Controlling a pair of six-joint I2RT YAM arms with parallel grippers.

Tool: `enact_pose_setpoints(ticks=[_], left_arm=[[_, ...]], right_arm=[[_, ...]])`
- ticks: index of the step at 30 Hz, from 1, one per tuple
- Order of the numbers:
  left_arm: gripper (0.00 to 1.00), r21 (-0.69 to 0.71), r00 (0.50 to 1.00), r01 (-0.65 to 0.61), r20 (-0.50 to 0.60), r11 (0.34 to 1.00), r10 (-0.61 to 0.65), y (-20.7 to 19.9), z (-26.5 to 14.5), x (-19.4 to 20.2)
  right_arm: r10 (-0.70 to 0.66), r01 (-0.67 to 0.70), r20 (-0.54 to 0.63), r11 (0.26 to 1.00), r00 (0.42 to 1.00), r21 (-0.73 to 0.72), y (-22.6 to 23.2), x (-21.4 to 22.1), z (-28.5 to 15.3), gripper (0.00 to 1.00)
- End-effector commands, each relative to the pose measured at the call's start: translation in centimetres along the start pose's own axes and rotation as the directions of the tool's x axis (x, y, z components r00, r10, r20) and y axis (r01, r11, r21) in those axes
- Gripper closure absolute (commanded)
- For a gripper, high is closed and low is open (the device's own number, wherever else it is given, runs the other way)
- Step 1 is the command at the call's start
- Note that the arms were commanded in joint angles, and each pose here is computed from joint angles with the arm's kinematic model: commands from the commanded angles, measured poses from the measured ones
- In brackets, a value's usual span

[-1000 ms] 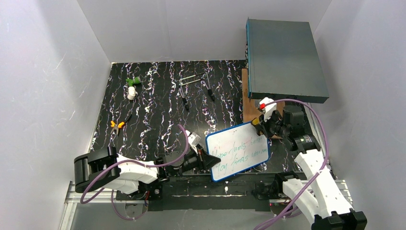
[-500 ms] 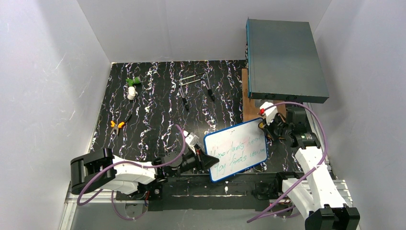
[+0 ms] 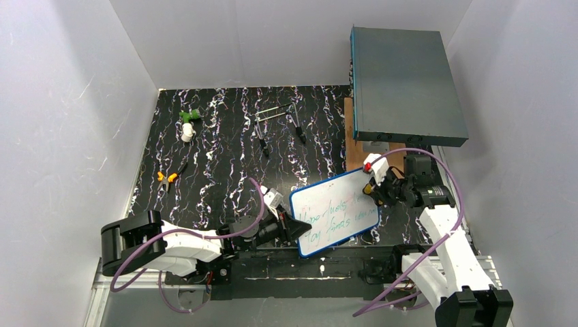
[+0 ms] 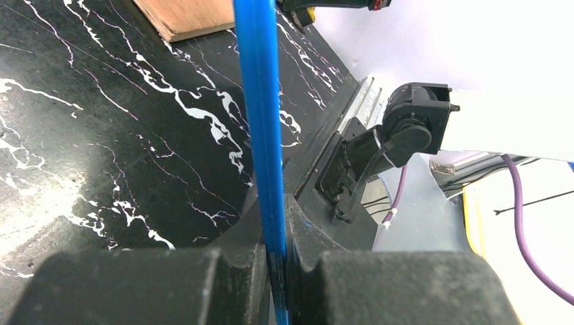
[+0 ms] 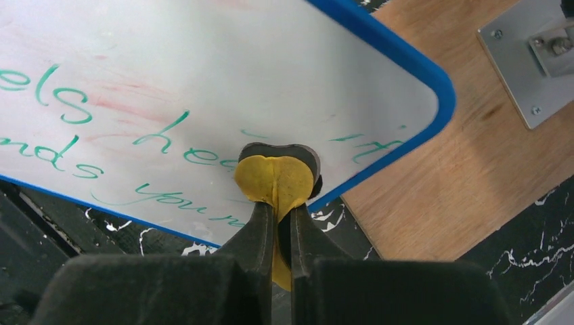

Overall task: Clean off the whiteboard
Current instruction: Erase the whiteboard at the center of the board.

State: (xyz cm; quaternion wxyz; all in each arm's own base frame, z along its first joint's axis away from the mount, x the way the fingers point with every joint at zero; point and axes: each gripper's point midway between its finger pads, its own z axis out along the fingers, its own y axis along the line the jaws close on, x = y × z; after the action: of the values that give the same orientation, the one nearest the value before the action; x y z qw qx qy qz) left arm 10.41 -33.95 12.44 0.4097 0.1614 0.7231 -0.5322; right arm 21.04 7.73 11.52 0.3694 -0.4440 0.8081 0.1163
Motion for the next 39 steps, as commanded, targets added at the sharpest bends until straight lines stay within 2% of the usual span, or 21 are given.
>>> enact_pose_setpoints(ticks=[1,7,13,16,19,22,24,26,29,33,36,39], left_arm=[[1.0,0.179,0.999,-0.046,-0.001,0.983,0.047,-4.1,-0.1,-0.6],[1.0,0.181,0.999,-0.046,0.002,0.982,0.046,-4.0,-0.2,-0.5],[1.0,0.181,0.999,-0.048,0.003,0.982,0.048,-3.9,-0.4,-0.5],[1.0,0.182,0.999,-0.047,0.003,0.982,0.048,-3.9,-0.3,-0.4],[1.0,0.182,0.999,-0.05,0.004,0.982,0.05,-3.9,-0.3,-0.4],[1.0,0.182,0.999,-0.049,0.004,0.982,0.049,-3.9,-0.3,-0.4],[1.0,0.182,0.999,-0.05,0.004,0.982,0.05,-3.9,-0.2,-0.5],[1.0,0.181,0.999,-0.05,0.003,0.982,0.05,-3.9,-0.2,-0.4],[1.0,0.181,0.999,-0.051,0.004,0.982,0.051,-4.0,-0.1,-0.5],[1.0,0.181,0.998,-0.056,0.004,0.982,0.056,-4.0,-0.3,-0.6],[1.0,0.18,0.998,-0.059,0.003,0.982,0.06,-4.0,-0.4,-0.7],[1.0,0.18,0.998,-0.06,0.003,0.982,0.06,-4.0,-0.5,-0.7]], right_arm=[[0.007,-0.02,0.065,0.98,0.998,0.198,-5.2,-3.8,-1.2,0.99],[0.046,-0.075,0.105,0.953,0.993,0.294,-7.6,-5.0,-2.1,0.99],[0.052,-0.089,0.152,0.965,0.987,0.246,-6.8,-5.8,-1.9,0.99],[0.03,-0.047,0.168,0.994,0.985,0.098,-4.0,-5.9,-1.2,0.99],[-0.038,0.078,0.182,0.973,0.983,-0.216,2.5,-5.4,-1.1,0.99],[-0.092,0.133,0.153,0.951,0.984,-0.28,4.6,-4.2,-0.8,0.99],[-0.111,0.147,0.144,0.951,0.983,-0.273,4.8,-3.6,-0.4,0.99],[-0.104,0.126,0.116,0.97,0.988,-0.206,3.5,-3.4,0.2,0.99],[-0.047,0.047,0.032,0.999,0.998,0.011,-0.9,-2.9,0.7,0.99],[0.008,-0.005,-0.008,0.966,1.0,0.259,-5.9,-2.1,-0.2,0.99],[0.002,0.012,-0.047,0.955,0.999,0.297,-6.7,-1.3,-0.4,0.99],[-0.029,0.043,-0.074,0.981,0.997,0.189,-4.6,-0.3,0.1,0.99]])
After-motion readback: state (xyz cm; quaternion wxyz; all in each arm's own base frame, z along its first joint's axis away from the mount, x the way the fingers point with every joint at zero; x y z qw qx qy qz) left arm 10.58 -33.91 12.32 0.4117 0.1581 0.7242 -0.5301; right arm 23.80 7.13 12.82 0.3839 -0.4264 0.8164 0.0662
